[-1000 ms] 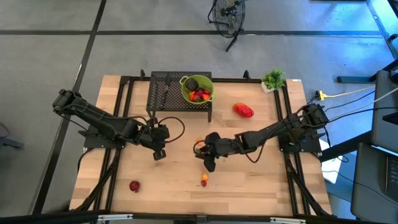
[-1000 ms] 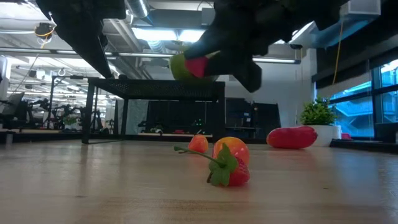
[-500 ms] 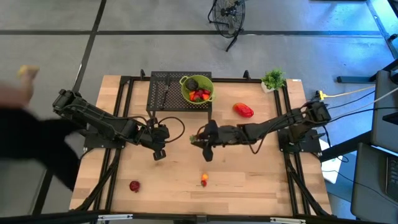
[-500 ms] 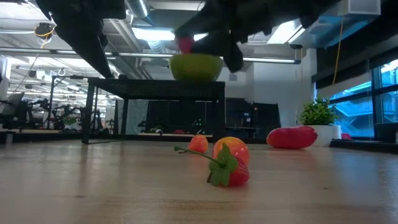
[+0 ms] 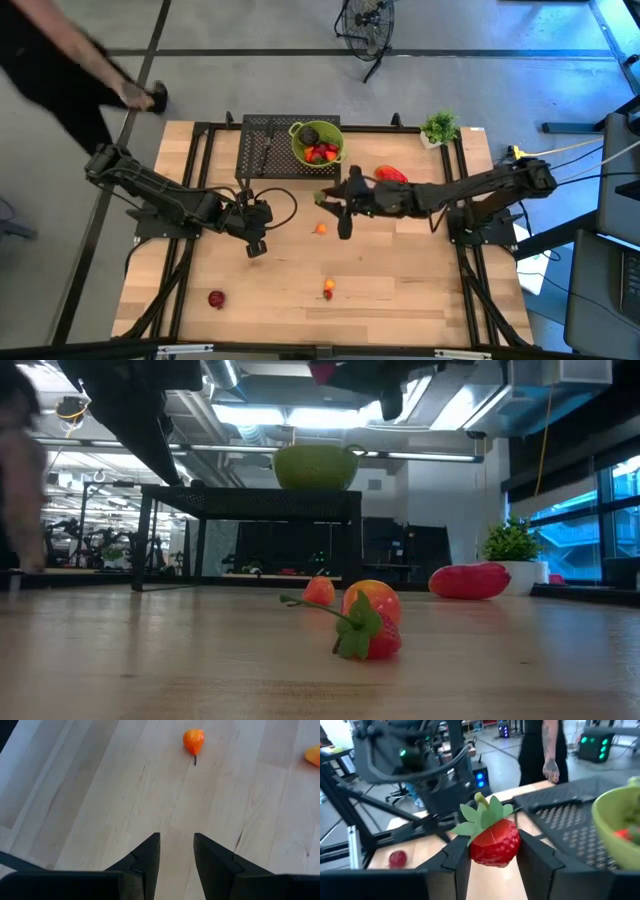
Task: Pick & Place Fruit
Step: Put the strawberry into the green strainer bowl on the shelf
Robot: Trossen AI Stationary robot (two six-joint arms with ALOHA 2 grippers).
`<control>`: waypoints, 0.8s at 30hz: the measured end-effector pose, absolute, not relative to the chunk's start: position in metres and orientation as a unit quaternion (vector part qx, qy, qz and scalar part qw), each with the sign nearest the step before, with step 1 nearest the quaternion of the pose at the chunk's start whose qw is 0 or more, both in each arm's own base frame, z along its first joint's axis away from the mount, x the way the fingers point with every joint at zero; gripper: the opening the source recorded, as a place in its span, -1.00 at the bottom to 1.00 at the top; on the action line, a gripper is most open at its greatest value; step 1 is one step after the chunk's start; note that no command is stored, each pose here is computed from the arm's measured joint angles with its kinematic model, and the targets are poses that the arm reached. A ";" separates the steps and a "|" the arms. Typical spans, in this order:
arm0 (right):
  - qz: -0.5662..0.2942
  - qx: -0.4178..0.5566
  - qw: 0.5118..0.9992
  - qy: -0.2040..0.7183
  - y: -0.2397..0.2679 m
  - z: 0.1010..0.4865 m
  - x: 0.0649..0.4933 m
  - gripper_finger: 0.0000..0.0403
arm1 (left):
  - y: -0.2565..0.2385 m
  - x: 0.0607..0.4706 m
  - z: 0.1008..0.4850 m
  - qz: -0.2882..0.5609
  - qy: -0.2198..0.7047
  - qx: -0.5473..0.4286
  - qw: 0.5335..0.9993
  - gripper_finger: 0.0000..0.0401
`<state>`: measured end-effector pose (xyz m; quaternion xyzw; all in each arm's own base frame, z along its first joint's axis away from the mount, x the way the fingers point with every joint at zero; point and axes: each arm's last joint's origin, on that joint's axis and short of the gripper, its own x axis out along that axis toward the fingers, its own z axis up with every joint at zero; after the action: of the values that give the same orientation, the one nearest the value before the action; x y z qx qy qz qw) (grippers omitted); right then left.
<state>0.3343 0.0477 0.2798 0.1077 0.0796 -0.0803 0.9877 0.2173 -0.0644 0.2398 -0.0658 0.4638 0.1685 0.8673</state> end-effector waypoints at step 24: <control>-0.250 0.009 0.966 0.059 -0.042 0.296 0.325 -0.33 | -0.064 0.217 0.240 0.172 0.463 -0.072 0.867 -0.43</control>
<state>0.3246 -0.0415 0.2964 0.0087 0.0590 -0.2498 0.9665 0.2173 -0.0645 0.2397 -0.0723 0.4625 0.1720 0.8667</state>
